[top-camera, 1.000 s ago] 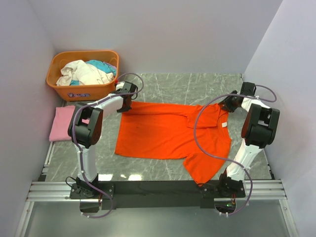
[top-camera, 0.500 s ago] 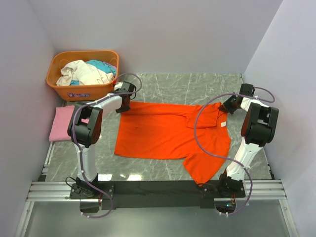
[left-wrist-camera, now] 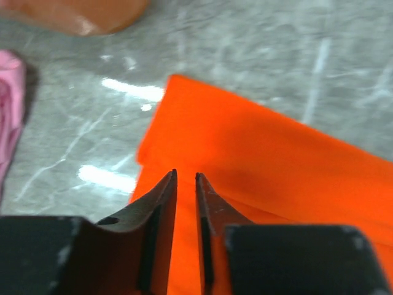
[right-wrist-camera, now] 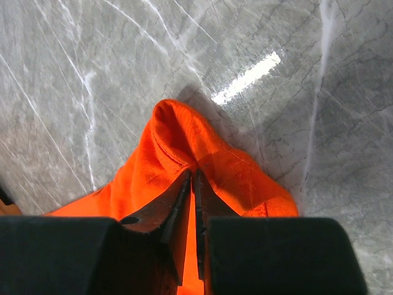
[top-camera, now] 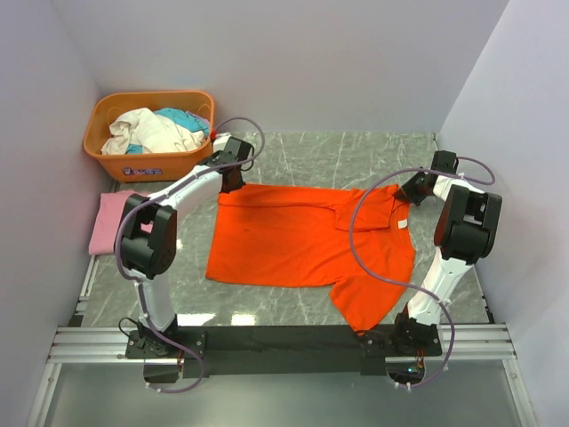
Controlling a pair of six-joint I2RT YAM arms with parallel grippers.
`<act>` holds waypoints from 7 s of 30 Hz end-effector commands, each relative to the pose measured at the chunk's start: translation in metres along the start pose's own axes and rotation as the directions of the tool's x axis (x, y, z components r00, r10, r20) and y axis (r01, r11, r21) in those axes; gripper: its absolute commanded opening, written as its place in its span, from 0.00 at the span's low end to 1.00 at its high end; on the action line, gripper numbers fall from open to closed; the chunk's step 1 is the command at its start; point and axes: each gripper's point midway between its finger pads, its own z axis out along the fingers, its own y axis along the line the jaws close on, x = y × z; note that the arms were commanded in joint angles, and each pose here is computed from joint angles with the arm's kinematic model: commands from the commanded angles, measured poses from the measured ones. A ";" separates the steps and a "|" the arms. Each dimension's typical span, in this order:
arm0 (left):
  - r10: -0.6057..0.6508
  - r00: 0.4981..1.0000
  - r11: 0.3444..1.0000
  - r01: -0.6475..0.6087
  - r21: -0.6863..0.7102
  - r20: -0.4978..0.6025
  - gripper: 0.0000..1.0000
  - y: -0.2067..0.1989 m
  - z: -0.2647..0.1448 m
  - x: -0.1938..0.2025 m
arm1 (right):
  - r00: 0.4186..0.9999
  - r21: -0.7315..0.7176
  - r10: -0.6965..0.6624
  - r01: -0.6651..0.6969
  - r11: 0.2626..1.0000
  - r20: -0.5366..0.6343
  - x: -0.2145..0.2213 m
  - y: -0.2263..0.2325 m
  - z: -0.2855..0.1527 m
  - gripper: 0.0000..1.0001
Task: Fold and stack the t-shirts
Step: Fold the T-shirt at the center of the board.
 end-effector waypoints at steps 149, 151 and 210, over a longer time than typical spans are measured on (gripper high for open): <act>0.053 0.952 0.998 -0.045 -0.033 0.302 0.89 0.089 -0.116 -0.049 | 0.262 0.262 -0.930 0.945 0.194 -0.257 0.168 0.043 -0.029 0.32; 0.057 0.953 0.998 -0.049 -0.036 0.298 0.89 0.089 -0.114 -0.048 | 0.260 0.260 -0.931 0.946 0.192 -0.255 0.168 0.043 -0.029 0.21; 0.107 0.962 0.994 -0.094 -0.061 0.250 0.89 0.087 -0.099 -0.037 | 0.258 0.047 -0.945 0.966 0.254 -0.203 0.223 0.097 -0.048 0.36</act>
